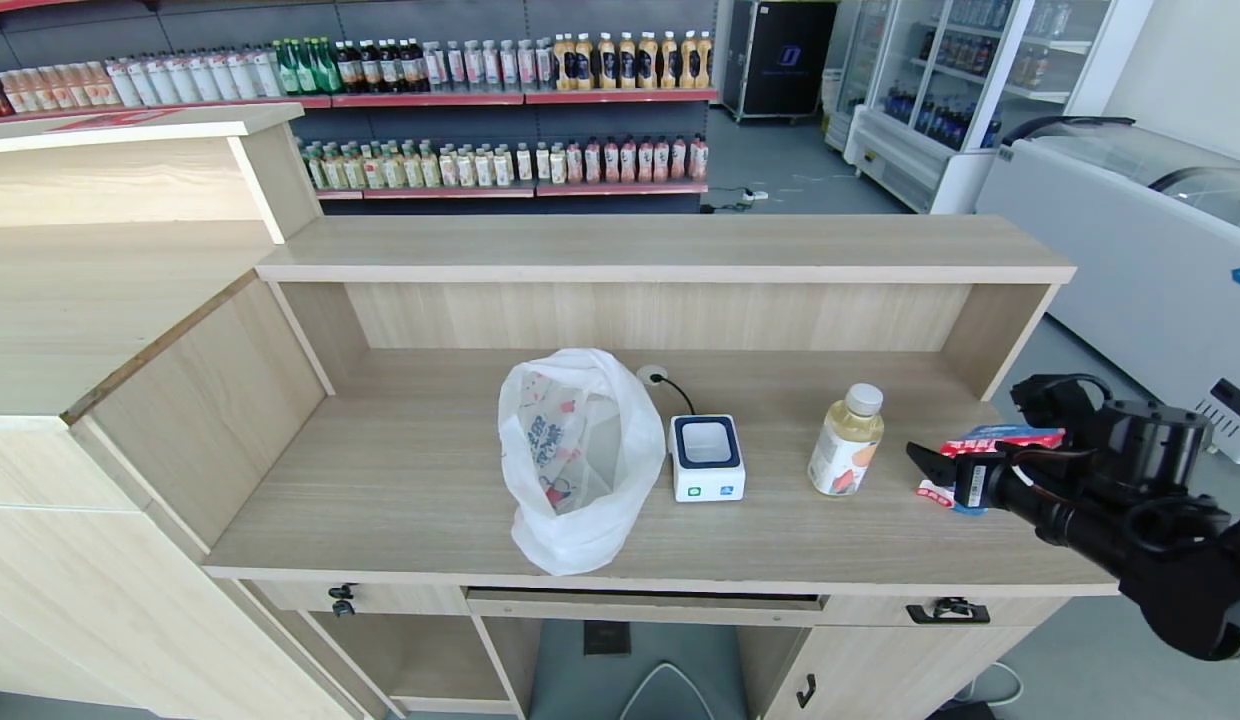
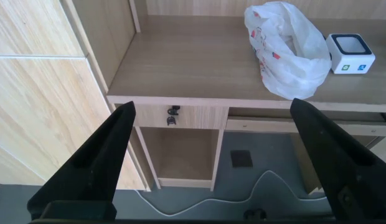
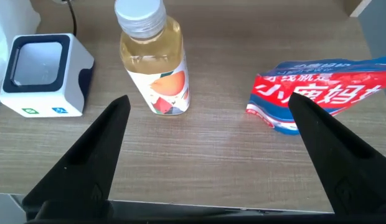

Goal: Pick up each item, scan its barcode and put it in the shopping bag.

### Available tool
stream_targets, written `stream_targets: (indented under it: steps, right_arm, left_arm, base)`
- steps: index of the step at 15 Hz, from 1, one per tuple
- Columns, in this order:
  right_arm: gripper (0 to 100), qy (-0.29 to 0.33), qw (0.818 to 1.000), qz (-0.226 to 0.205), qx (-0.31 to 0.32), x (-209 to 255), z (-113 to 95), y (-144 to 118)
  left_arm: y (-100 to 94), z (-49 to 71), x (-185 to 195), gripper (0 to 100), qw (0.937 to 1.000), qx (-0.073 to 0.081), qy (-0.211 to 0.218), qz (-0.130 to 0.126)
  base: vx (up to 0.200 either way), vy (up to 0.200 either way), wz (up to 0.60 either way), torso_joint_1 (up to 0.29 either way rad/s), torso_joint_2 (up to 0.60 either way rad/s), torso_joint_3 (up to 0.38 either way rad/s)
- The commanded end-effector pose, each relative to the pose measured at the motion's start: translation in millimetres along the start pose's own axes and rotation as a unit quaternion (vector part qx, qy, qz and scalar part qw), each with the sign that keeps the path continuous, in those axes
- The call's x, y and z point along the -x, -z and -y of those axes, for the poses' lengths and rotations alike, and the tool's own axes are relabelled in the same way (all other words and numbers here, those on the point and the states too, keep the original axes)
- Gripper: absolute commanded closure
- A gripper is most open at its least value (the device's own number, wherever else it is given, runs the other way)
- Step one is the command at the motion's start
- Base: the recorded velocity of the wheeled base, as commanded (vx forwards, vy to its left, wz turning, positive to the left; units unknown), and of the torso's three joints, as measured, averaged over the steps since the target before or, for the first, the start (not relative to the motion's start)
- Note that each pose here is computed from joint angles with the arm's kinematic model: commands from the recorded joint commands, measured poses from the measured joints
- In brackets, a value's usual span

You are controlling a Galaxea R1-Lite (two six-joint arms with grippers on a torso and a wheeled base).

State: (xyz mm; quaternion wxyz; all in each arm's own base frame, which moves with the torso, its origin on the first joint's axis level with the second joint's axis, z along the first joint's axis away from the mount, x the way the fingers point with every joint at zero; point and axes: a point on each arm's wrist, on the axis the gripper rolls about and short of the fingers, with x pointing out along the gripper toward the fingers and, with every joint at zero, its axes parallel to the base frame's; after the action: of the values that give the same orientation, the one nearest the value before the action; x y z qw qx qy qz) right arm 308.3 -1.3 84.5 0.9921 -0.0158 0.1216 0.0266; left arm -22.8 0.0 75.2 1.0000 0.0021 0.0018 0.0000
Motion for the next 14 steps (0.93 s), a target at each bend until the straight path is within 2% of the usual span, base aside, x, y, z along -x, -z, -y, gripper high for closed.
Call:
stream_targets:
  steps: [1,8,14]
  right_arm:
    - [0,-0.003,1.0,-0.013,0.0,-16,-5,9]
    - [0,0.02,1.0,-0.011,-0.001,-53,-18,18]
    - [0,0.01,1.0,-0.011,0.005,-78,-32,29]
  left_arm:
    - [0.0,0.0,0,0,1.0,0.0,0.0,0.0]
    - [0.0,0.0,0,0,1.0,0.0,0.0,0.0]
    - [0.0,0.0,0,0,1.0,0.0,0.0,0.0]
  base:
    - [0.0,0.0,0.0,0.0,0.0,0.0]
    - [0.0,0.0,0.0,0.0,0.0,0.0]
    - [0.0,0.0,0.0,0.0,0.0,0.0]
